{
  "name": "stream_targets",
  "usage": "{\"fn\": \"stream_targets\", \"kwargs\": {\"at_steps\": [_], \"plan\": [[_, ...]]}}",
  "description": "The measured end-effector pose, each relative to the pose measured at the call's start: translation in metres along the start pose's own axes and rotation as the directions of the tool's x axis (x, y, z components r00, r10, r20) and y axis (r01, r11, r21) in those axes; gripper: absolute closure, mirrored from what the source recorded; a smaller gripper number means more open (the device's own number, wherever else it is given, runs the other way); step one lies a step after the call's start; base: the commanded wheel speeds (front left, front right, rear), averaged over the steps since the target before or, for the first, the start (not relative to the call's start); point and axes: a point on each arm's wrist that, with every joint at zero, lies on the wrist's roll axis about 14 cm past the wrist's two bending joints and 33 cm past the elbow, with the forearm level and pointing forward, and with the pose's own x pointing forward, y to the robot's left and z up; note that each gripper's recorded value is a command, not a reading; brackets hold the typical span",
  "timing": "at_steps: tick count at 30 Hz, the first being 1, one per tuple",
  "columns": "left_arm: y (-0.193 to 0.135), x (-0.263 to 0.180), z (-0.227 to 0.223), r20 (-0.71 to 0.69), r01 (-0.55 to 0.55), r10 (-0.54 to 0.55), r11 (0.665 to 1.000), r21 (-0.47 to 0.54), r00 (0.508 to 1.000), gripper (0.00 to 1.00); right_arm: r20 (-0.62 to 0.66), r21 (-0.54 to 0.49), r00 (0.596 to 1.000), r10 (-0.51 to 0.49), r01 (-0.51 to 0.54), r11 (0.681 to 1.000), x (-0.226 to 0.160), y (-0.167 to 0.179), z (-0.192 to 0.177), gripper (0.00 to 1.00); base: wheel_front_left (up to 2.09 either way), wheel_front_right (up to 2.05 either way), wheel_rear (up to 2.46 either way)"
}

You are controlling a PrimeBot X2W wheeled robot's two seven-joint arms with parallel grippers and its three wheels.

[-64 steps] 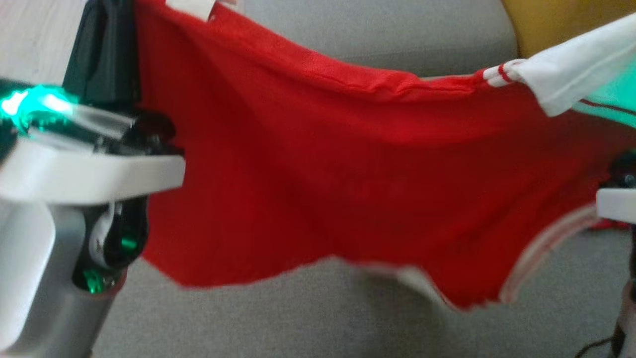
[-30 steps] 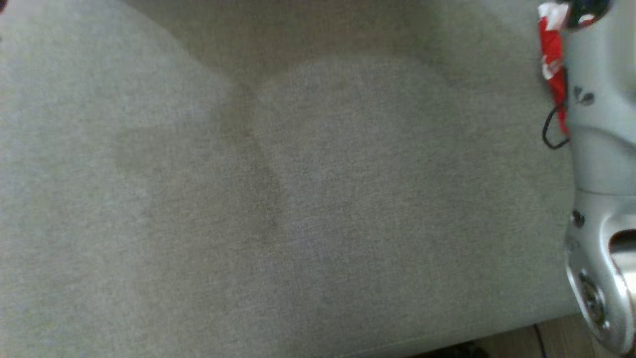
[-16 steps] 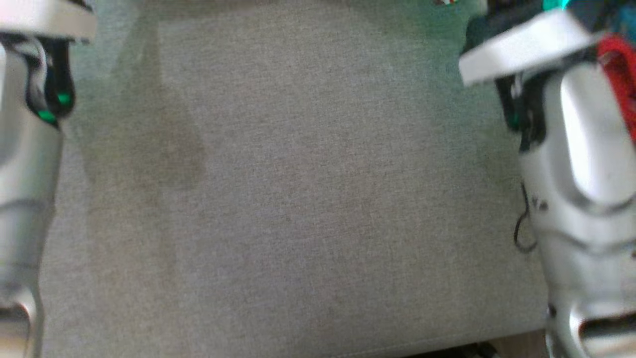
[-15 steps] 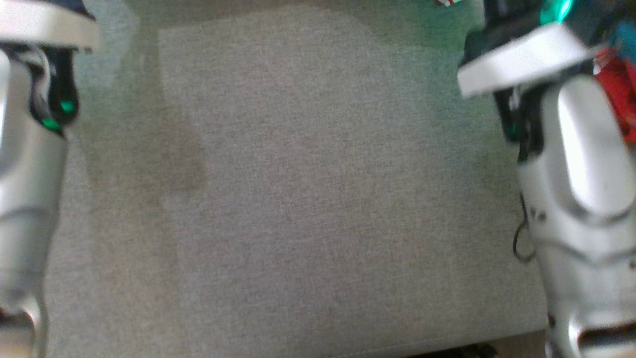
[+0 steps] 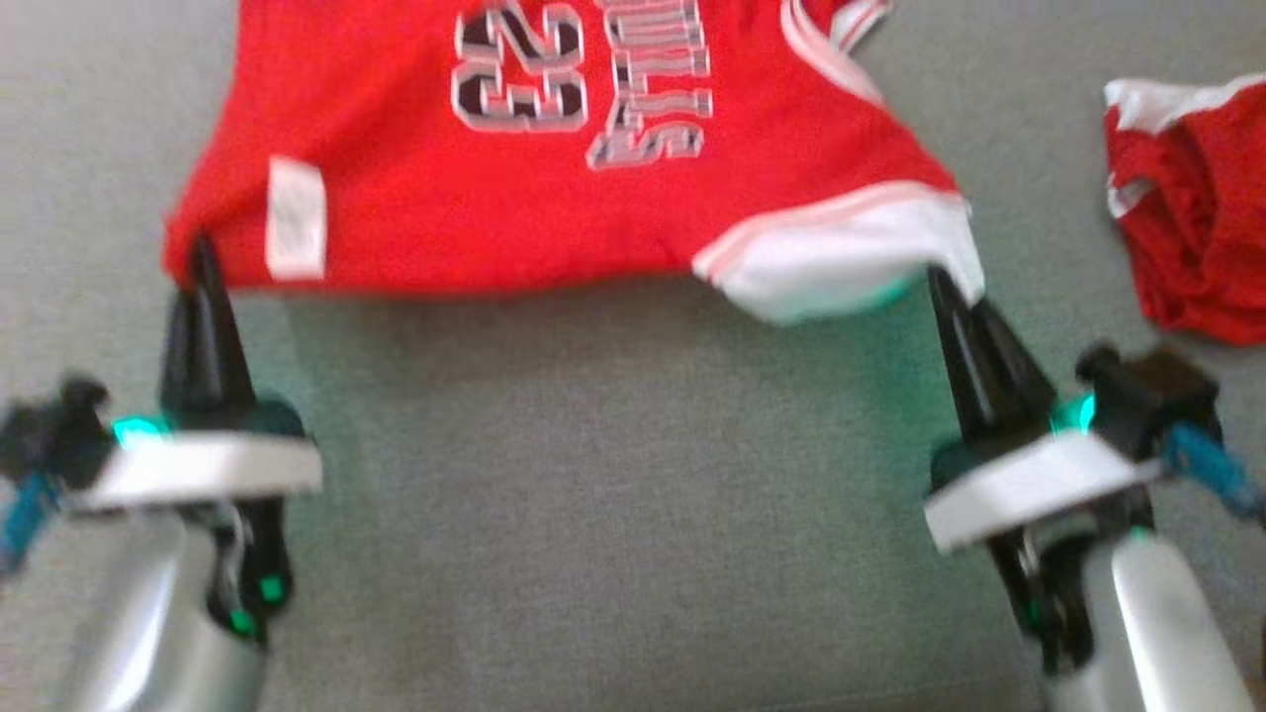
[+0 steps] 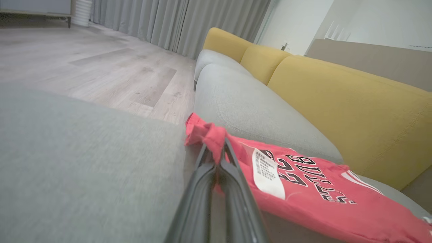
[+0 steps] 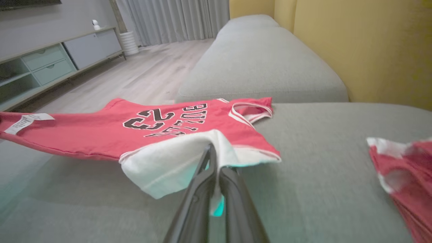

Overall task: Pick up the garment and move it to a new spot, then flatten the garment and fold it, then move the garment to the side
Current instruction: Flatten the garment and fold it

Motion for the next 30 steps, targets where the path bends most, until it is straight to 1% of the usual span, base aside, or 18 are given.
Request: {"fn": "stream_targets", "kwargs": {"at_steps": [5, 11, 15, 18, 20, 24, 28, 30], "plan": [[-0.010, -0.059, -0.005, -0.024, -0.029, 0.027, 0.998, -0.054, 0.999, 1.00, -0.048, 0.025, 0.998, -0.039, 0.040, 0.999, -0.057, 0.003, -0.001, 1.00, 0.00, 0.00, 0.00], [-0.017, -0.122, -0.005, -0.054, -0.062, 0.059, 0.996, -0.064, 0.997, 1.00, -0.114, 0.051, 0.992, -0.054, 0.061, 0.997, -0.119, 0.012, -0.006, 1.00, 0.00, 0.00, 0.00], [-0.022, -0.158, -0.012, -0.099, -0.077, 0.069, 0.994, -0.073, 0.993, 1.00, -0.158, 0.082, 0.986, -0.053, 0.067, 0.994, -0.149, 0.017, -0.015, 1.00, 0.00, 0.00, 0.00], [-0.022, -0.174, -0.019, -0.137, -0.098, 0.085, 0.991, -0.089, 0.987, 1.00, -0.165, 0.095, 0.985, -0.046, 0.062, 0.994, -0.158, 0.021, -0.017, 1.00, 0.00, 0.00, 0.00], [-0.027, -0.179, -0.026, -0.169, -0.093, 0.075, 0.991, -0.100, 0.983, 1.00, -0.162, 0.131, 0.986, -0.034, 0.056, 0.990, -0.158, 0.022, -0.018, 1.00, 0.00, 0.00, 0.00], [-0.028, -0.184, -0.039, -0.232, -0.115, 0.082, 0.984, -0.134, 0.969, 1.00, -0.205, 0.153, 0.978, -0.044, 0.076, 0.985, -0.156, 0.015, -0.033, 1.00, 0.00, 0.00, 0.00], [-0.035, -0.184, -0.052, -0.287, -0.146, 0.082, 0.967, -0.209, 0.954, 1.00, -0.222, 0.156, 0.973, -0.059, 0.095, 0.983, -0.146, 0.005, -0.038, 1.00, 0.00, 0.00, 0.00], [-0.038, -0.178, -0.052, -0.288, -0.176, 0.090, 0.941, -0.289, 0.953, 1.00, -0.229, 0.156, 0.972, -0.059, 0.097, 0.983, -0.139, 0.002, -0.040, 1.00, 0.00, 0.00, 0.00]]}}
